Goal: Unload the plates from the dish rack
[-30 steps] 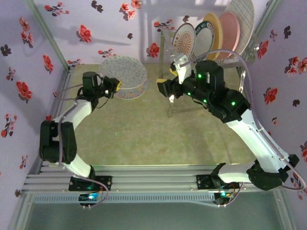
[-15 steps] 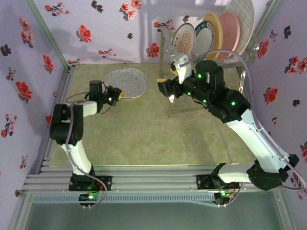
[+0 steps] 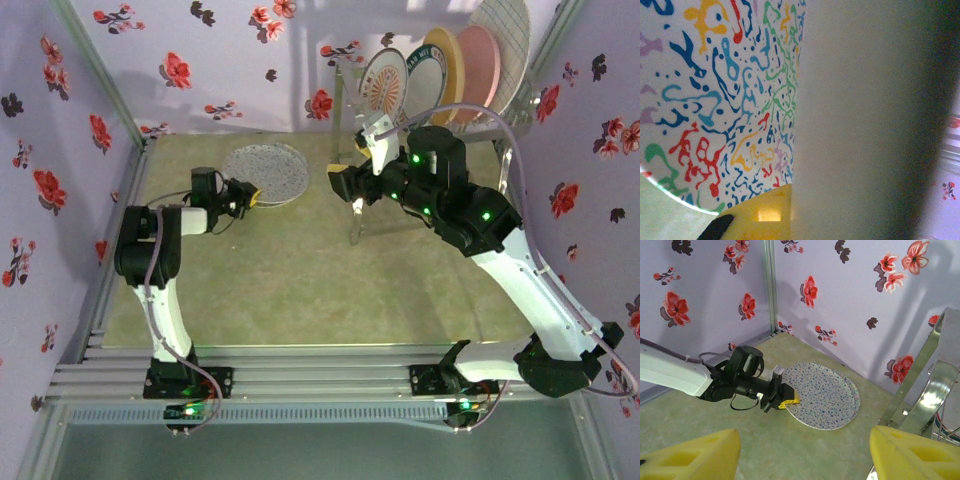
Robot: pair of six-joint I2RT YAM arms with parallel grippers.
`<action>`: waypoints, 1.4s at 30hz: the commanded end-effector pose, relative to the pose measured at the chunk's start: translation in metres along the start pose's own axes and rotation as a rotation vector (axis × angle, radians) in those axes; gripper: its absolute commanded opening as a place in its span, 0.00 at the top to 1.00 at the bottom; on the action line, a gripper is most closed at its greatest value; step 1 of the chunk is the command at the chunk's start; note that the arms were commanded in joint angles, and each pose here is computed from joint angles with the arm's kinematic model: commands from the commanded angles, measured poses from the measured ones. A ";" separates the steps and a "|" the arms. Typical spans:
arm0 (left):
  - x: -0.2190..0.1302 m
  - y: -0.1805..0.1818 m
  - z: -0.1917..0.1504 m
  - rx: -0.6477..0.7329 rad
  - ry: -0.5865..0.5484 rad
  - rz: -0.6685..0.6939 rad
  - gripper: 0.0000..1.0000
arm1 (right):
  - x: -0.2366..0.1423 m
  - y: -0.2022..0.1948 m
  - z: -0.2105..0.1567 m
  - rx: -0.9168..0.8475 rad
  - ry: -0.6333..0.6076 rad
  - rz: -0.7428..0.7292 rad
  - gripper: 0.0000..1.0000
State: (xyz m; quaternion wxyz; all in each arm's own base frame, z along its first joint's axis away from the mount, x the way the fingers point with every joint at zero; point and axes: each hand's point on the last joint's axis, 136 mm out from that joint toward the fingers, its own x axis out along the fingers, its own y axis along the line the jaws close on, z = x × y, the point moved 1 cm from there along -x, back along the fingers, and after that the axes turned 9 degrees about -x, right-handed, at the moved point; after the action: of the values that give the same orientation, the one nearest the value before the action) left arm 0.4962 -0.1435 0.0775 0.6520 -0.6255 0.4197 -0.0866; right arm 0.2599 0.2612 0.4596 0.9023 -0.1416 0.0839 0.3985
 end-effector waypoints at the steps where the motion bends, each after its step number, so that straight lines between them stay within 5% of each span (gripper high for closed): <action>1: 0.003 -0.024 0.008 0.058 0.016 -0.081 1.00 | -0.002 0.001 0.004 0.009 -0.006 -0.002 0.30; 8: 0.010 -0.024 0.013 0.054 0.032 -0.072 0.98 | 0.001 0.001 0.002 0.011 0.003 0.000 0.30; 23: 0.006 -0.019 0.013 0.046 0.038 0.047 0.45 | 0.006 0.000 0.003 0.016 0.012 -0.006 0.29; 42: -0.012 0.000 0.012 -0.020 0.029 0.326 0.43 | 0.011 -0.003 0.001 0.015 0.020 -0.018 0.28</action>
State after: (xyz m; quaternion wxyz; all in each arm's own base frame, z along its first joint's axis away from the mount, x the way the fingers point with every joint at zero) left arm 0.4996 -0.1337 0.0688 0.6352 -0.5700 0.5211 0.0064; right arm 0.2696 0.2694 0.4437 0.8991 -0.1499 0.1091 0.3965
